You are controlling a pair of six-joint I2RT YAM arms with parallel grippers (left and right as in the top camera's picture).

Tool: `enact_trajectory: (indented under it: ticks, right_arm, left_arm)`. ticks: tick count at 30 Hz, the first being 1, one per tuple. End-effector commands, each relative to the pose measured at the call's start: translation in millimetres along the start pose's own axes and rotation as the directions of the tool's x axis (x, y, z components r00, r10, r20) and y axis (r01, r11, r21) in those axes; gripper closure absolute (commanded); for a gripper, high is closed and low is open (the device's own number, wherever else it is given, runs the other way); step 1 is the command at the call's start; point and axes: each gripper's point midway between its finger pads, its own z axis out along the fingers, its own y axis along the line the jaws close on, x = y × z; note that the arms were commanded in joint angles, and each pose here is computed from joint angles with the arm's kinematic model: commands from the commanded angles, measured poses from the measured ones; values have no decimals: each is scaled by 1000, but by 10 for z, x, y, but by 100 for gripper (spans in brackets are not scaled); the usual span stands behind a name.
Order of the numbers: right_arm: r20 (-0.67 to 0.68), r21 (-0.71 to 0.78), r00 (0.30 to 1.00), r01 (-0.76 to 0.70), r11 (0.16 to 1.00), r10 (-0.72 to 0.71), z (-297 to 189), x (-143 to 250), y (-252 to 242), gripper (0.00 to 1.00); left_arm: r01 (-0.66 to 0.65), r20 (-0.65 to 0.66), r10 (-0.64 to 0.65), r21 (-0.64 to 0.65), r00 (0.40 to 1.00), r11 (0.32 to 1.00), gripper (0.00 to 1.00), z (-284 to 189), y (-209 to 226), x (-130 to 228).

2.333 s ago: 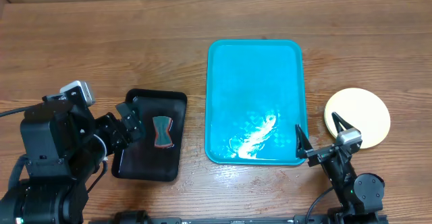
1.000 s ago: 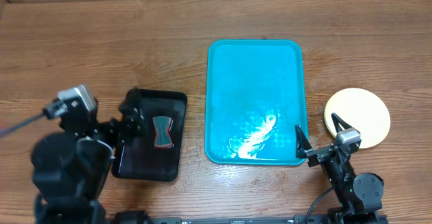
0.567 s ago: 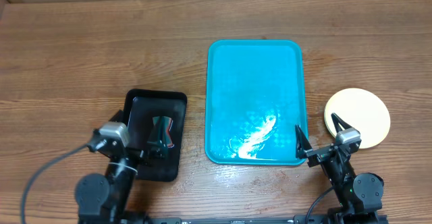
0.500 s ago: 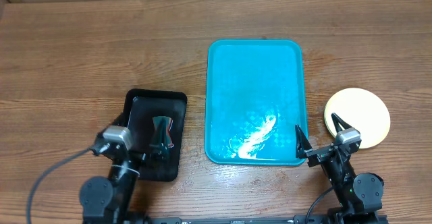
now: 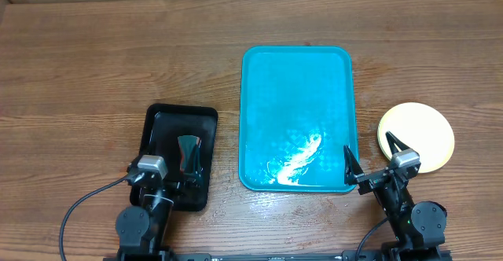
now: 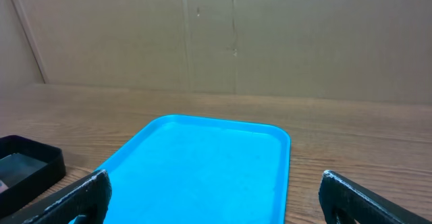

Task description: Clean dirty plates on tray and stack at the side

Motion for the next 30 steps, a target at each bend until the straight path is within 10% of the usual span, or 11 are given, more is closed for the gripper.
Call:
enact_trajectory:
  ticks: [1, 30]
  right_arm:
    - [5, 13, 1000, 5, 1000, -5, -1, 14, -27, 0]
    - [5, 13, 1000, 4, 1000, -5, -1, 15, -27, 0]
  left_arm:
    - [-28, 20, 29, -17, 999, 999, 0, -6, 26, -37]
    - [-26, 5, 26, -20, 1000, 999, 0, -4, 33, 1]
